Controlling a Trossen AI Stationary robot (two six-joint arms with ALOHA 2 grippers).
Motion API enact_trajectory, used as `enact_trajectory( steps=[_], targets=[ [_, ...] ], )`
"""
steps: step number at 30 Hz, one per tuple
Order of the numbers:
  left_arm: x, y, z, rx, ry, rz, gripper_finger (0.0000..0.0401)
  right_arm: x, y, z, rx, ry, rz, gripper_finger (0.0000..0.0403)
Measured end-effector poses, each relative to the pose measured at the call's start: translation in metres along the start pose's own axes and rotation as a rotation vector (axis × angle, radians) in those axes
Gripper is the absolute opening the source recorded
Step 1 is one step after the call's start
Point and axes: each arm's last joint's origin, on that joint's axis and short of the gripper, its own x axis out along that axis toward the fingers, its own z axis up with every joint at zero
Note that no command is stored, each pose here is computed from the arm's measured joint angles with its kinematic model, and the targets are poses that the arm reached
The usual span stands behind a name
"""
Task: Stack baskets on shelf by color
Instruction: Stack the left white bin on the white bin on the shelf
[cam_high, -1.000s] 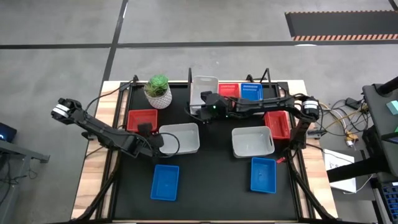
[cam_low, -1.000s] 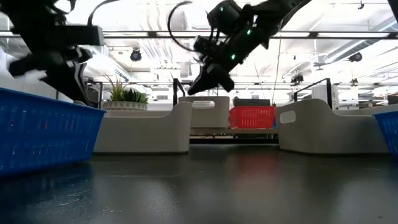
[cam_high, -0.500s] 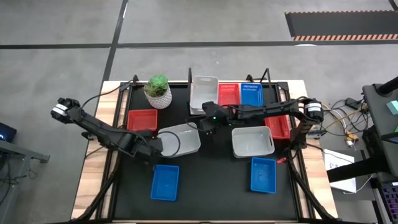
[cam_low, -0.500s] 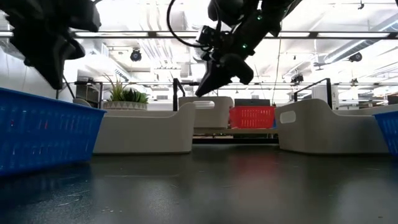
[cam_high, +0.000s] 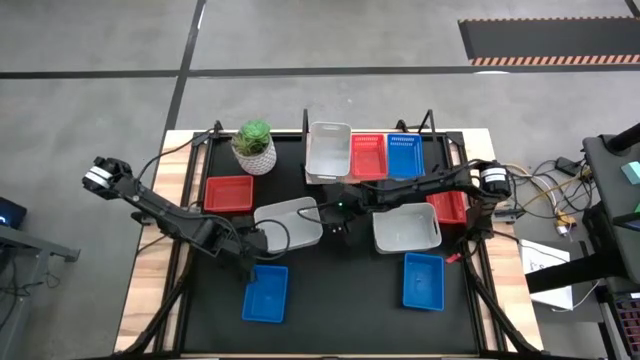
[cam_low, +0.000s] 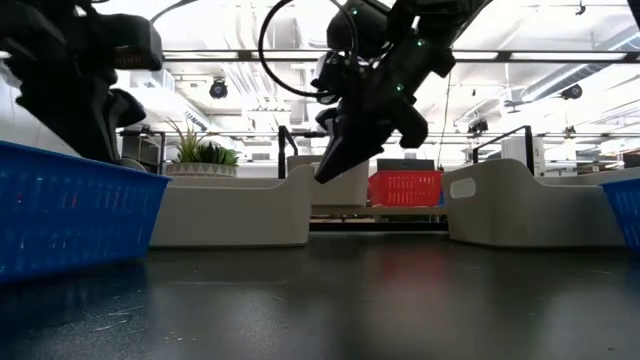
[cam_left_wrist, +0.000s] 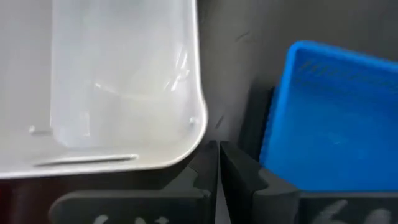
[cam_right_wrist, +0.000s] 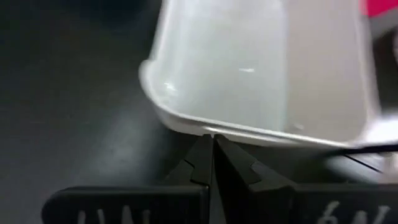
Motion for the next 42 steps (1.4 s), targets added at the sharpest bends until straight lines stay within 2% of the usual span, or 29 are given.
enact_trajectory(
  steps=[3, 8, 13, 17, 22, 26, 35, 42],
  targets=[
    [0.0, 0.002, -0.002, 0.005, 0.012, 0.017, 0.0001, 0.005, 0.009, 0.002, -0.015, -0.016, 0.058, 0.0009],
    [-0.004, 0.008, -0.008, 0.029, 0.066, 0.099, 0.0001, 0.008, 0.027, 0.017, -0.07, -0.086, 0.074, 0.0009],
    [-0.01, 0.017, -0.012, 0.051, 0.034, 0.227, 0.0001, 0.009, 0.048, 0.028, -0.169, -0.126, 0.091, 0.0009],
    [-0.014, 0.02, -0.013, 0.058, 0.041, 0.256, 0.0001, 0.003, 0.047, 0.028, -0.194, -0.09, 0.045, 0.0009],
    [-0.018, 0.021, -0.013, 0.053, 0.027, 0.247, 0.0001, -0.012, 0.037, 0.03, -0.23, -0.06, 0.041, 0.0013],
    [-0.025, 0.023, -0.012, 0.06, -0.006, 0.243, 0.0001, -0.024, 0.025, 0.038, -0.256, -0.038, 0.036, 0.0043],
    [-0.042, 0.033, -0.01, 0.128, -0.188, 0.407, 0.0001, -0.032, 0.0, 0.042, -0.423, -0.069, 0.007, 0.0152],
    [-0.048, 0.037, -0.009, 0.127, -0.262, 0.485, 0.0001, -0.017, -0.017, 0.029, -0.402, -0.091, 0.067, 0.0184]
  ],
)
